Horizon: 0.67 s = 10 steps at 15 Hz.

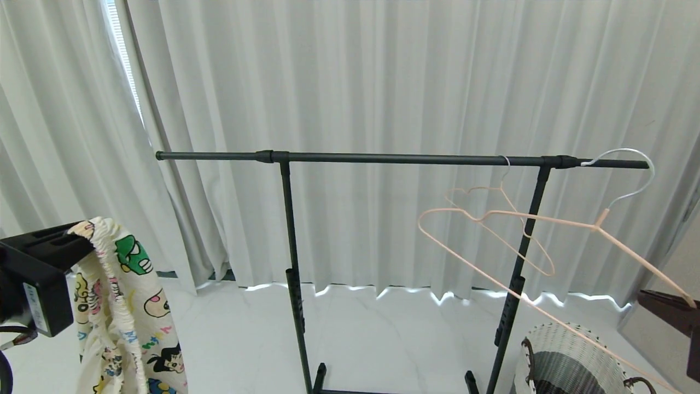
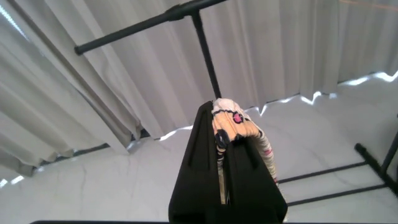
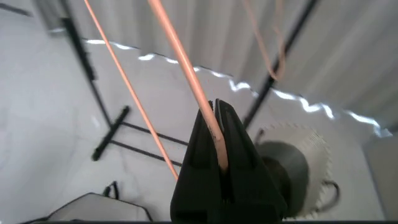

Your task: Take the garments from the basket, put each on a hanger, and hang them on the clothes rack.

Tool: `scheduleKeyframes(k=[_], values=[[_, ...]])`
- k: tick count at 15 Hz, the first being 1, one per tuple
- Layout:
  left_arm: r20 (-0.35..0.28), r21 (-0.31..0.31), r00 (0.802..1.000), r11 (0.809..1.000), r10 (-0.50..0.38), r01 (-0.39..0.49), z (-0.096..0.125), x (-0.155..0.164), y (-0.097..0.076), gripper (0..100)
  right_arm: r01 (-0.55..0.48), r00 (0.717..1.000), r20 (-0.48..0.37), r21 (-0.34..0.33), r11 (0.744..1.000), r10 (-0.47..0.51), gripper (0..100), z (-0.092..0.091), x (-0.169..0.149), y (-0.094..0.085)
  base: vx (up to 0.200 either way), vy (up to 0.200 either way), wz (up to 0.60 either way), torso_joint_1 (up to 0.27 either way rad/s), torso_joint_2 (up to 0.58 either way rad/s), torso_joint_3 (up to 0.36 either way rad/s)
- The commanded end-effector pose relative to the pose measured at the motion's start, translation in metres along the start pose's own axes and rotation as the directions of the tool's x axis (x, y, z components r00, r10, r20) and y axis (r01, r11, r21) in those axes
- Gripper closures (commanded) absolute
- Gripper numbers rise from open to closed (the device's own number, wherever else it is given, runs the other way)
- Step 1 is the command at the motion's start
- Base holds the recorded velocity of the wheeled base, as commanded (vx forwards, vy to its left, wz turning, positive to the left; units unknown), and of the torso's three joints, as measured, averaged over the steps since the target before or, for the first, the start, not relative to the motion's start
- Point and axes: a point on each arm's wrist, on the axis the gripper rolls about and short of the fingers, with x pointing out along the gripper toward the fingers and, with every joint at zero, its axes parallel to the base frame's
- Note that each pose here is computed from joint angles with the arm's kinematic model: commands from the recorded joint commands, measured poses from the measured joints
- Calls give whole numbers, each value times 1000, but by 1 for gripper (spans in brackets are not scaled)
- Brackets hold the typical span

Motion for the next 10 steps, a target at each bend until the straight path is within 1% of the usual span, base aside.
scheduleKeyframes(k=[1, 2, 4, 5, 6, 7, 8, 9, 10], values=[[-11, 27, 1000, 1000, -7, 7, -5, -1, -2, 100, -137, 991, -4, -47, 989, 137, 100, -2, -3, 15, 0, 0, 0, 0, 0, 0], [-16, 37, 1000, 999, -19, 20, -7, -1, -4, 100, -191, 982, -10, -68, 979, 191, 100, -2, -4, 21, 0, 0, 0, 0, 0, 0], [-19, 24, 999, 998, -50, 50, -7, 2, -8, 100, -269, 963, -35, -103, 958, 267, 100, -4, -4, 32, 0, 0, 0, 0, 0, 0], [-32, 2, 998, 998, -56, 56, -7, 6, -9, 100, -291, 956, -53, -116, 950, 287, 100, -6, -2, 36, 0, 0, 0, 0, 0, 0], [-48, -34, 997, 998, -59, 57, -7, 11, -11, 100, -317, 948, -64, -128, 940, 311, 100, -6, 0, 42, 0, 0, 0, 0, 0, 0], [-86, -67, 995, 997, -41, 35, -9, 18, -14, 100, -353, 935, -65, -140, 925, 347, 100, -5, 3, 50, 0, 0, 0, 0, 0, 0], [-117, -76, 993, 997, -20, 11, -12, 22, -15, 100, -372, 928, -70, -146, 917, 365, 100, -5, 5, 55, 0, 0, 0, 0, 0, 0], [-193, -109, 981, 993, 21, -43, -19, 35, -20, 100, -430, 903, -85, -170, 887, 421, 100, -7, 9, 70, 0, 0, 0, 0, 0, 0], [-213, -132, 977, 990, 21, -50, -19, 41, -24, 100, -465, 886, -96, -180, 867, 455, 100, -7, 12, 81, 0, 0, 0, 0, 0, 0]])
